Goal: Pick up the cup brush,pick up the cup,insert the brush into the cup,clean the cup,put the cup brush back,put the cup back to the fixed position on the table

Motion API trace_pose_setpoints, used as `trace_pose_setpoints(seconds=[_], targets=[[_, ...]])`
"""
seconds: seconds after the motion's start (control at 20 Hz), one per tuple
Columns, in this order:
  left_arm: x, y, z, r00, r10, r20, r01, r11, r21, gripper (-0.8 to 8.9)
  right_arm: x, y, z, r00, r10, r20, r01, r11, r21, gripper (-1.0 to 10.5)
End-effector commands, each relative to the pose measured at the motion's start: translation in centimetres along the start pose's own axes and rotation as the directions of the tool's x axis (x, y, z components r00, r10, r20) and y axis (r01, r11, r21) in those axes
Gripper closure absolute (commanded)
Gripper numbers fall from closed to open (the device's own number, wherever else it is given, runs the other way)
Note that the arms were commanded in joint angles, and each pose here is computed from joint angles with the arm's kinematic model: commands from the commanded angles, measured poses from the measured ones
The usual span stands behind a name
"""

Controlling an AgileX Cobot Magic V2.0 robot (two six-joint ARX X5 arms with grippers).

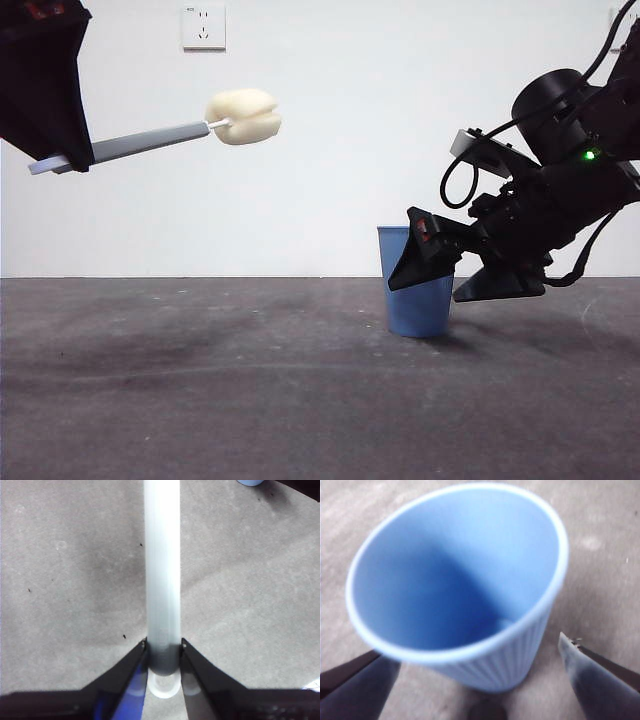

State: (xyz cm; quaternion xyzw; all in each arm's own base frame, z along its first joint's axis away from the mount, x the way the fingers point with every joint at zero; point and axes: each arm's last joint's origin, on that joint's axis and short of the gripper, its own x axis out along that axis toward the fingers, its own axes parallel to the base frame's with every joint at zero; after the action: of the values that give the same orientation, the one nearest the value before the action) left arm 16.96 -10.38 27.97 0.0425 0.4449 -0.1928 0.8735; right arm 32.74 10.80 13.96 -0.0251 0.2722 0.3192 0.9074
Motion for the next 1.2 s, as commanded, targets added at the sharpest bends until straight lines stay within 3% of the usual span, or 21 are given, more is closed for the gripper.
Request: trace_pose_setpoints(seconds=[0.05,0.6,0.85,1.1,1.2], targets=[[-0.1,0.0,0.1,1.0,-0.001,0.009,0.001,1.0,0.009,8.22,0.6,-0.1,-0.8,1.0,0.004,0.006,-0.004,1.0,-0.009,4.1],[-0.1,-0.1,0.4,0.999,-0.009,0.048,0.008,1.0,0.008,8.22,2.3,0.0,-1.6,0.998,0.009,0.069,-0.008,1.0,-0.007,4.2],[-0.1,-0.1,0.4,0.999,-0.009,0.048,0.008,1.0,0.008,8.22,2.9,-0.1,-2.4,0.999,0.009,0.047,-0.009,1.0,0.0,7.3],[-0.1,-0.1,0.4,0.999,-0.008,0.044,0.007,1.0,0.009,8.22,2.9,-0.2,-2.1,0.997,0.008,0.072,-0.008,1.0,-0.001,7.7],[-0.1,-0.1,0.4,0.999,-0.008,0.044,0.007,1.0,0.009,8.22,2.9,-0.1,-2.1,0.997,0.008,0.072,-0.008,1.0,-0.002,8.6]])
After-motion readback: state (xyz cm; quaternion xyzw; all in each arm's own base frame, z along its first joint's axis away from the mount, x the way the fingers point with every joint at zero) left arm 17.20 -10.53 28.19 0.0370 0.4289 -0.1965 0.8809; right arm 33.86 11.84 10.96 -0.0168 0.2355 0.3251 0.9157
